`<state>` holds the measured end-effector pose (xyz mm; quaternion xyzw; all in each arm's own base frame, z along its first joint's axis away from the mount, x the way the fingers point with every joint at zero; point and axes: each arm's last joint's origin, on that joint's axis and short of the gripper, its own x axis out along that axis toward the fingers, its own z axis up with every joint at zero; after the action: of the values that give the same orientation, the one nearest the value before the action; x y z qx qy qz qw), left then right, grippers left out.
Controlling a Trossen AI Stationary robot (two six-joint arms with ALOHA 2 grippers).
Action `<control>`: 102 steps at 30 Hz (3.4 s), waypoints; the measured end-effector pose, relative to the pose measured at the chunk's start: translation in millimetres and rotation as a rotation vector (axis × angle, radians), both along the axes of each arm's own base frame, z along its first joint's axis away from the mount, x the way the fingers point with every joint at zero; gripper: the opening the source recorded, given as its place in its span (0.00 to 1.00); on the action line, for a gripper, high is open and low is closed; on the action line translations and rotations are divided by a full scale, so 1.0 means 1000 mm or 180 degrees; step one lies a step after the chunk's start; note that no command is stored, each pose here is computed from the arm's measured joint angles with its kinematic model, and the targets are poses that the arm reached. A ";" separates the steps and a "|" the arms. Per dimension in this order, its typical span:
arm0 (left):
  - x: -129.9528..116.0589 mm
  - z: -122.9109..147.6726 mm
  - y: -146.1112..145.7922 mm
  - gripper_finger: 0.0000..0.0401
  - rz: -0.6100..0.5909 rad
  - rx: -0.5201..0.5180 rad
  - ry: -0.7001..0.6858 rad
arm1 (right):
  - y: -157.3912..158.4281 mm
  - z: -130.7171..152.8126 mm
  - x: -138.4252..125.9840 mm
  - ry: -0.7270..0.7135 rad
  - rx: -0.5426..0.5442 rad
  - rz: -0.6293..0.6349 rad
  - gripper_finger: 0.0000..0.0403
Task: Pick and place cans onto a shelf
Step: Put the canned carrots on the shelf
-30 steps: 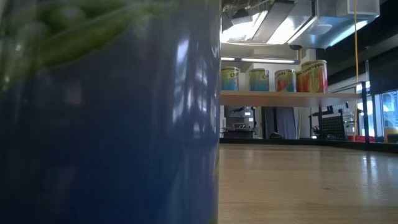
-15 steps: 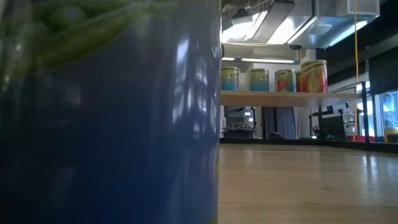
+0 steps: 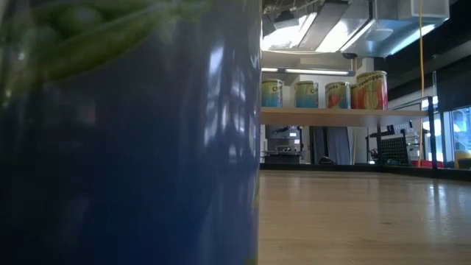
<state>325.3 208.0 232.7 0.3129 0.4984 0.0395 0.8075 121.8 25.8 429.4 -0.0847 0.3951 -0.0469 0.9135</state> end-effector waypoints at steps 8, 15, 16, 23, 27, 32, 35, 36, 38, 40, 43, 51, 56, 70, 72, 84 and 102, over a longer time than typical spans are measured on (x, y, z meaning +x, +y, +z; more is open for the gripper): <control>0.007 -0.011 0.002 0.15 -0.0130 0.0027 0.0037 | 0.000 0.000 0.000 0.0003 -0.0002 -0.0001 0.02; 0.011 -0.023 0.005 0.15 -0.0135 0.0100 0.0160 | 0.000 0.000 0.000 0.0004 -0.0005 -0.0004 0.02; 0.012 -0.024 0.006 0.15 -0.0133 0.0111 0.0151 | 0.000 0.000 0.000 0.0003 -0.0004 -0.0003 0.02; 0.012 -0.024 0.005 0.14 -0.0047 0.0180 0.0215 | 0.000 0.000 0.000 0.0004 -0.0005 -0.0002 0.02; 0.012 -0.025 0.002 0.05 -0.0009 0.0224 0.0299 | 0.000 0.000 0.000 0.0004 -0.0004 -0.0001 0.02; 0.013 -0.025 -0.001 0.01 0.0118 0.0290 0.0359 | 0.000 0.000 0.000 0.0003 -0.0004 -0.0001 0.02; 0.016 -0.026 -0.006 0.00 0.0136 0.0366 0.0425 | 0.000 0.000 0.000 0.0003 -0.0003 -0.0002 0.02; 0.017 -0.026 -0.008 0.00 0.0131 0.0379 0.0437 | 0.000 0.000 0.000 0.0002 -0.0001 -0.0004 0.02; 0.018 -0.026 -0.013 0.00 0.0098 0.0365 0.0503 | 0.000 0.000 0.000 0.0001 0.0001 -0.0006 0.02; 0.020 -0.025 -0.017 0.00 0.0061 0.0355 0.0545 | 0.000 0.000 0.000 0.0001 0.0002 -0.0006 0.02; 0.022 -0.022 -0.024 0.00 0.0014 0.0321 0.0652 | 0.000 0.000 0.000 -0.0004 0.0004 -0.0006 0.02; 0.027 -0.001 -0.038 0.00 0.0061 0.0191 0.0797 | 0.000 0.000 0.000 -0.0007 0.0007 -0.0006 0.02; 0.029 0.022 -0.048 0.00 0.0187 0.0150 0.0923 | 0.000 0.000 0.000 -0.0007 0.0007 -0.0006 0.02; 0.025 0.125 -0.095 0.00 0.0161 0.0087 0.0919 | 0.000 0.000 0.000 -0.0005 0.0001 0.0003 0.02; 0.022 0.140 -0.105 0.00 0.0141 0.0082 0.0872 | 0.000 0.000 0.000 -0.0004 -0.0003 0.0008 0.02; 0.015 0.209 -0.163 0.00 -0.0392 0.0382 0.0211 | 0.000 0.000 0.000 -0.0003 -0.0006 0.0013 0.02; 0.065 0.190 -0.141 0.00 -0.0997 0.0497 -0.0190 | 0.000 0.000 0.000 -0.0002 -0.0007 0.0012 0.02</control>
<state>390.8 66.6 422.9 0.4472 0.4149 -0.0389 0.7914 122.2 26.0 429.4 -0.0865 0.3946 -0.0456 0.9136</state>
